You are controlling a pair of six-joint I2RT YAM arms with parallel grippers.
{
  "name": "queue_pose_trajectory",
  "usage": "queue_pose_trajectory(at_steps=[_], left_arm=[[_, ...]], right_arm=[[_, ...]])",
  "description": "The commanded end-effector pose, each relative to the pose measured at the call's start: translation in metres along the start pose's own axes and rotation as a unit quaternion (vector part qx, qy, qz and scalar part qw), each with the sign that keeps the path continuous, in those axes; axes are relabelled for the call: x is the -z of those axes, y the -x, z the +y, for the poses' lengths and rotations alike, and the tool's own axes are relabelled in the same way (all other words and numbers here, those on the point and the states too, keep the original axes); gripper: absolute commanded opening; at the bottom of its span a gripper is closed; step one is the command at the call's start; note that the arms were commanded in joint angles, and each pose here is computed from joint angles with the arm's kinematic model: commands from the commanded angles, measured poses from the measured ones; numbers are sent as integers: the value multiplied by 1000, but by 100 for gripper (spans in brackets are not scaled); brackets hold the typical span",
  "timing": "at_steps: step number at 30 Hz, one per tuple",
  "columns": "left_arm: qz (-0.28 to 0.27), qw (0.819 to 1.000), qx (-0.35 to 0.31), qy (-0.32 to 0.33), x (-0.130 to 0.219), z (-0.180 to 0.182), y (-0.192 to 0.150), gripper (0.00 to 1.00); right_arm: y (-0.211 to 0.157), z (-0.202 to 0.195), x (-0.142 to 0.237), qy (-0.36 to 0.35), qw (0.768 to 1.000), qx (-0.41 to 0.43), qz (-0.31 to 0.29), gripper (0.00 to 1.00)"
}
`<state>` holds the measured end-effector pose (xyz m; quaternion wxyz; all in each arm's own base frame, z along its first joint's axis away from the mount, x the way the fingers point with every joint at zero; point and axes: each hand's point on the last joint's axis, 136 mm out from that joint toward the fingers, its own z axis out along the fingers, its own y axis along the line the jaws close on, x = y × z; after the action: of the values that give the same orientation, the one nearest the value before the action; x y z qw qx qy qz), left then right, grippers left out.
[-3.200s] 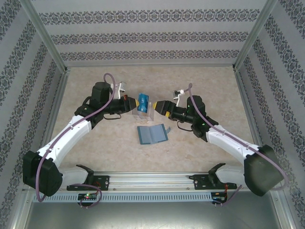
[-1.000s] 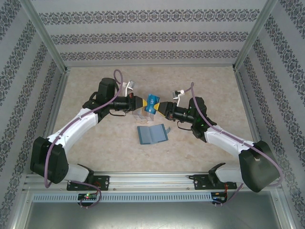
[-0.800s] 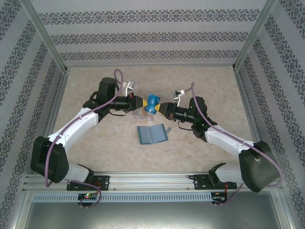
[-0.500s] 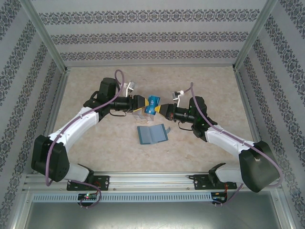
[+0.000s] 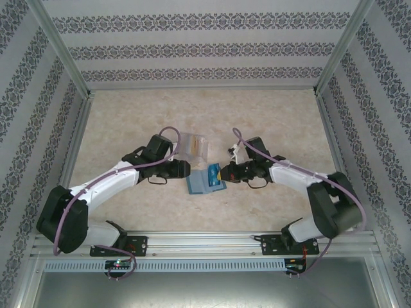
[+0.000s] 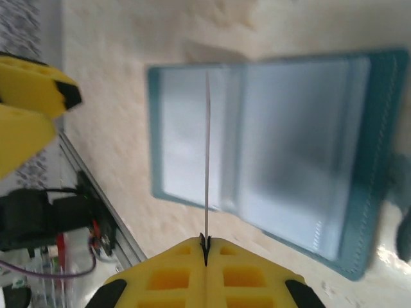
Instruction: Put the credit cards into the card holder
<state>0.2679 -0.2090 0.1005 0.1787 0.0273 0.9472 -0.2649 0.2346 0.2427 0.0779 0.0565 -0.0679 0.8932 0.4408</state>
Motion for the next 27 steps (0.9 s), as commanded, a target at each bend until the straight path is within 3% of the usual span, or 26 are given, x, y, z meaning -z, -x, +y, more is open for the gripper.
queue_pose_trajectory(at_steps=[1,15,27], left_arm=[[-1,998,-14,65,-8,24,-8,50],[68,985,-25,156,-50,60,-30,38],[87,982,-19,168,-63,67,-33,39]], right_arm=[[-11,0,-8,11,998,22,55,0],[-5,-1,-29,22,996,12,86,0],[-4,-1,-43,38,994,2,107,0]])
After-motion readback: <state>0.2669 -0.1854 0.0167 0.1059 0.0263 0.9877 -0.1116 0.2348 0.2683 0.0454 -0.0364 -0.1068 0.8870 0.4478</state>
